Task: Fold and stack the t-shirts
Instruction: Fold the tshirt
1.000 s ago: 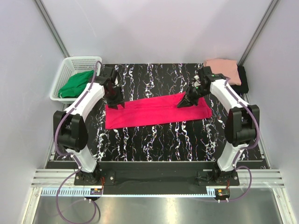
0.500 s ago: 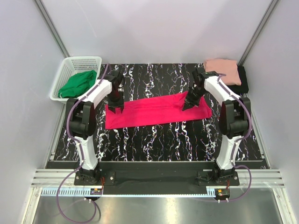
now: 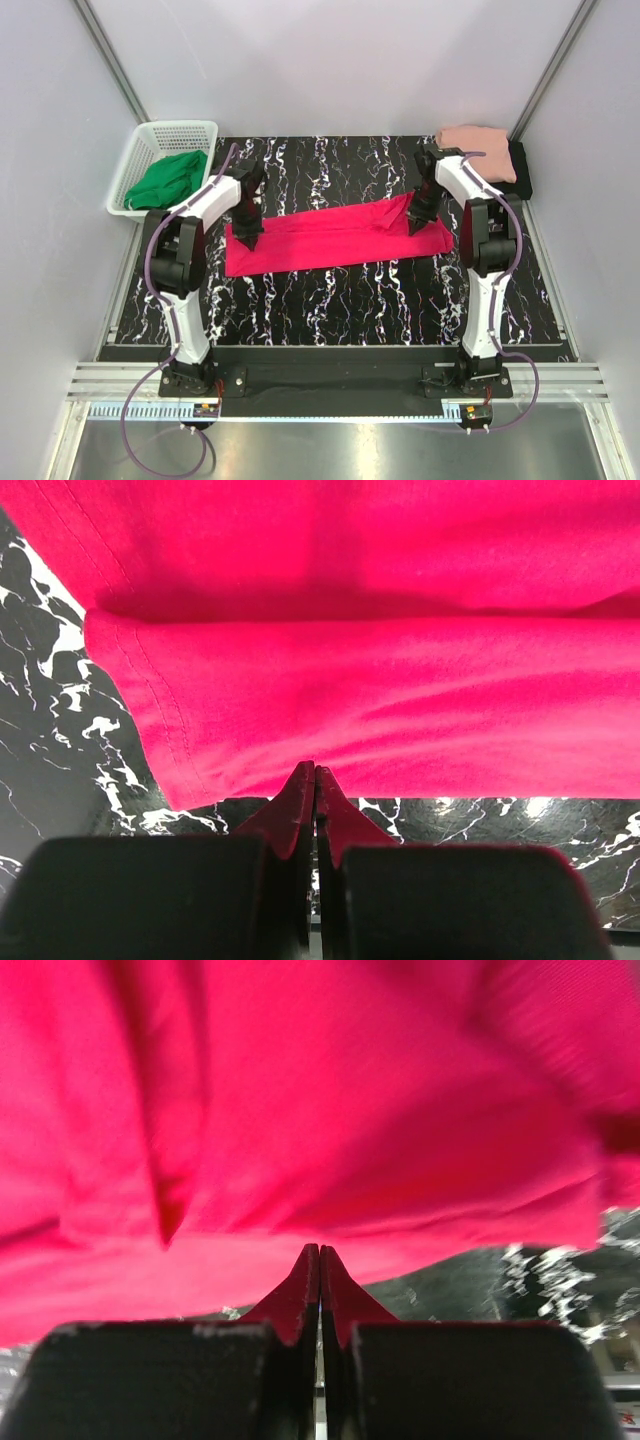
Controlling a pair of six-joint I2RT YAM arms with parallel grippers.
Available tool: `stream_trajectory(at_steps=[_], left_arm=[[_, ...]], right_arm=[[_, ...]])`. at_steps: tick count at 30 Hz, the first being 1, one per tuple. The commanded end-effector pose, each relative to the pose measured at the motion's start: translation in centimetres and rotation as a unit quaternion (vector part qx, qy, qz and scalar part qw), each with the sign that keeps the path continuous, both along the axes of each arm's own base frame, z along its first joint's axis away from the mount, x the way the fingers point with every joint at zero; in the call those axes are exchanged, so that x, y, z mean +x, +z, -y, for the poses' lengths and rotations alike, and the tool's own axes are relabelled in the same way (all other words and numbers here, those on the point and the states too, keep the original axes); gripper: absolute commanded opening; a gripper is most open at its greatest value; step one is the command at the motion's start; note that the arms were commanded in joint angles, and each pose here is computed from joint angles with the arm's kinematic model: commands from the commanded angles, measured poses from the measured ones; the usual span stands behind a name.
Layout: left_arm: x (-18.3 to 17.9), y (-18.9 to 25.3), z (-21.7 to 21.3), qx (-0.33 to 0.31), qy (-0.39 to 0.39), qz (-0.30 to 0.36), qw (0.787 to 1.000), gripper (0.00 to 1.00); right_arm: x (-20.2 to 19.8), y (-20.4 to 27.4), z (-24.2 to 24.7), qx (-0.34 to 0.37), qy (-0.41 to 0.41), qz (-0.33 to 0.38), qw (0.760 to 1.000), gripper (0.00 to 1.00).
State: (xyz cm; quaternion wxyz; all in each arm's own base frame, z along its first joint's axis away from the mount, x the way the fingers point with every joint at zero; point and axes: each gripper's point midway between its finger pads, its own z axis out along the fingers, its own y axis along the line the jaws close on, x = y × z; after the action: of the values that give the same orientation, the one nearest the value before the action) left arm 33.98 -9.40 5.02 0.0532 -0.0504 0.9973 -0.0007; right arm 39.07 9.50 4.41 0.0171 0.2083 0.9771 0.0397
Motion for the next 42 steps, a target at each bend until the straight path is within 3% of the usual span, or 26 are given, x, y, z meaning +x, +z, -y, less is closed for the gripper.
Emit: stream_trajectory(at_steps=[1, 22, 30, 42], left_arm=[[1.9, 0.4, -0.2, -0.001, 0.004, 0.025, 1.000, 0.00], [1.1, -4.0, -0.6, 0.011, 0.019, -0.032, 0.999, 0.00], [-3.1, -4.9, -1.0, 0.005, 0.030, -0.072, 0.997, 0.00], [-8.2, -4.1, 0.3, -0.014, 0.029, -0.096, 0.995, 0.00]], right_arm=[[1.3, 0.6, 3.0, -0.050, -0.012, 0.013, 0.999, 0.00], [2.4, -3.1, 4.2, -0.078, 0.006, -0.046, 0.996, 0.00], [3.0, -4.3, 4.4, -0.082, 0.013, -0.068, 0.994, 0.00], [6.5, -3.7, 3.0, -0.048, 0.023, -0.044, 0.998, 0.00]])
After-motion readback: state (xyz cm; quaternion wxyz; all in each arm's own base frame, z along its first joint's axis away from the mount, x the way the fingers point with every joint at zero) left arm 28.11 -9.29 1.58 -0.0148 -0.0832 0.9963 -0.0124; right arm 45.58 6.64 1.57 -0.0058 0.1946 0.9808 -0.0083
